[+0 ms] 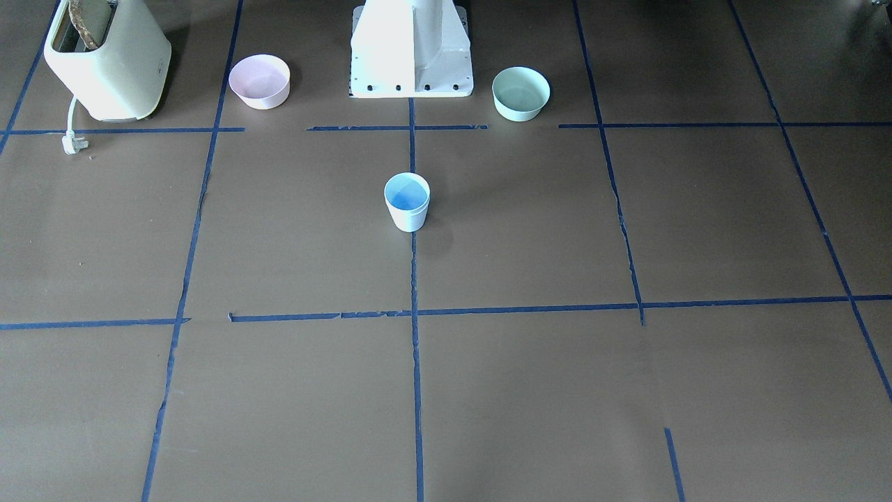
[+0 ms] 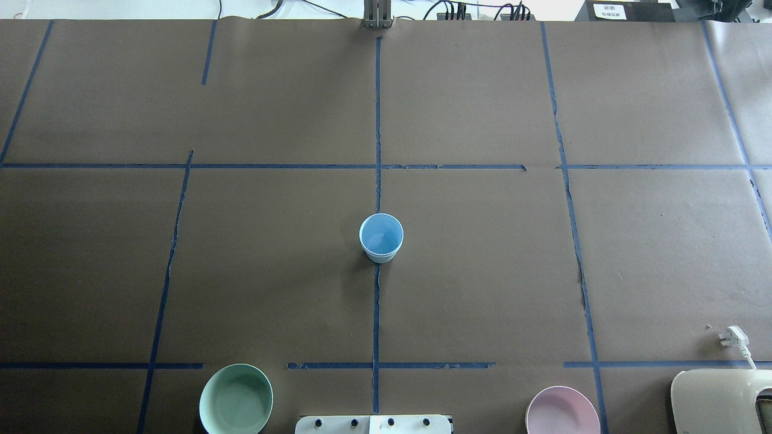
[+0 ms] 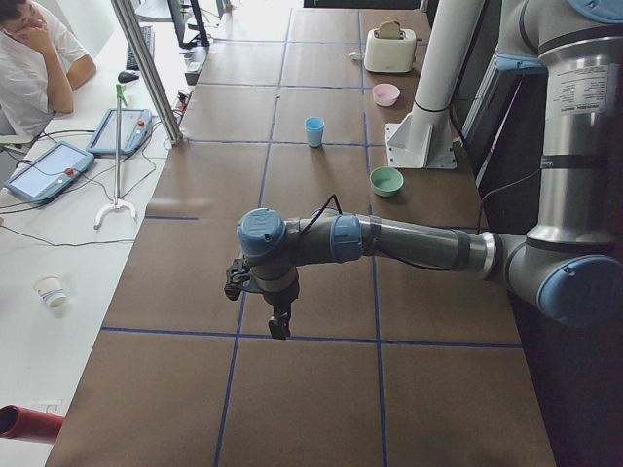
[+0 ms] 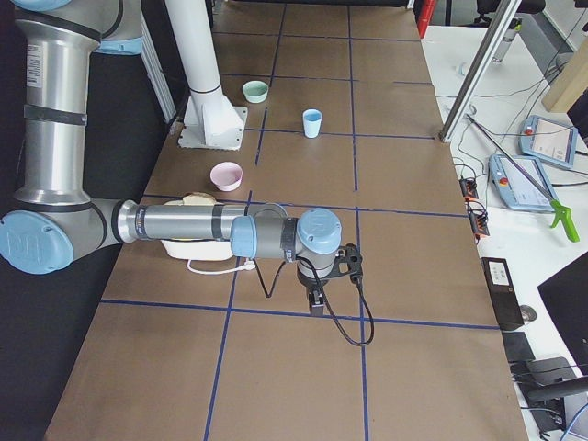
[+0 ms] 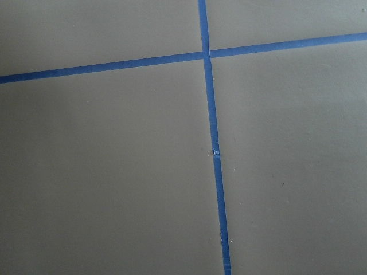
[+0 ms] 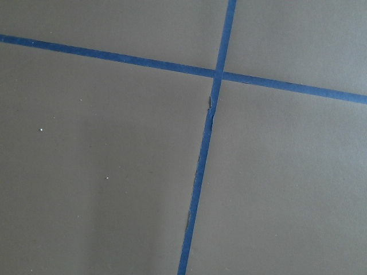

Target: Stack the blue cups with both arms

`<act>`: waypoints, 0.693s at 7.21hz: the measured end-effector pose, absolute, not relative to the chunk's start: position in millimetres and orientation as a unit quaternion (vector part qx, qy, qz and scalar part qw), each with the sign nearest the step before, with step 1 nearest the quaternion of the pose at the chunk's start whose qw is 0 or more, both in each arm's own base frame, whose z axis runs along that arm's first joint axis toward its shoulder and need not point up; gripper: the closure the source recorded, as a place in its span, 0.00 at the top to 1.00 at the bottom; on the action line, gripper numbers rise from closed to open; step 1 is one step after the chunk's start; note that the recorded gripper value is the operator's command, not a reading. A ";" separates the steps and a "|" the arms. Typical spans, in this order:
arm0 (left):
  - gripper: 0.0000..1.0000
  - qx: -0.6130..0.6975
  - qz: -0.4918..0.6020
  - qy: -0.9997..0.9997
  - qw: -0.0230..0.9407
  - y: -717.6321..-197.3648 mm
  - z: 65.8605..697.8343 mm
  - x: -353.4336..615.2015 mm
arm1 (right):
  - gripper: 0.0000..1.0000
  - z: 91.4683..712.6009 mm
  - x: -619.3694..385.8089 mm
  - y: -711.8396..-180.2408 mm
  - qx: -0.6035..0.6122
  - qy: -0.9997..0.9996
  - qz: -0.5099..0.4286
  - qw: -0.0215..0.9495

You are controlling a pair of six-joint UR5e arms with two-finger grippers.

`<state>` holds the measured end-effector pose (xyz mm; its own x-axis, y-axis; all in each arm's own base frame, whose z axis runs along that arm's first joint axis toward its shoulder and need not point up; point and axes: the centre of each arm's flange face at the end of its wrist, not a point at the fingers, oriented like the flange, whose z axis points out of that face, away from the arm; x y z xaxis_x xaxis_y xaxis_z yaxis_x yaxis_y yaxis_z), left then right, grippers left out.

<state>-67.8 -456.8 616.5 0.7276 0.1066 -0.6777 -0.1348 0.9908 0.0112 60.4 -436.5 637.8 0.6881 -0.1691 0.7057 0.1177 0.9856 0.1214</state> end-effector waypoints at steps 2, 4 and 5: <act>1.00 -0.022 0.064 0.361 0.930 -454.1 619.4 -68.2 | 1.00 638.8 60.4 -435.3 0.032 -0.388 -0.078 0.918; 1.00 -0.024 0.062 0.361 0.930 -452.9 620.7 -68.4 | 1.00 639.4 60.3 -434.5 0.031 -0.388 -0.077 0.918; 1.00 -0.025 0.062 0.361 0.930 -452.6 621.2 -68.4 | 1.00 639.4 60.3 -434.4 0.031 -0.388 -0.077 0.918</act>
<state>-68.4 -452.6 621.2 0.7322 0.0977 -0.6741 -0.1333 0.9911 -0.0012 60.3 -434.4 639.4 0.6869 -0.1664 0.7074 0.1176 0.9860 0.1178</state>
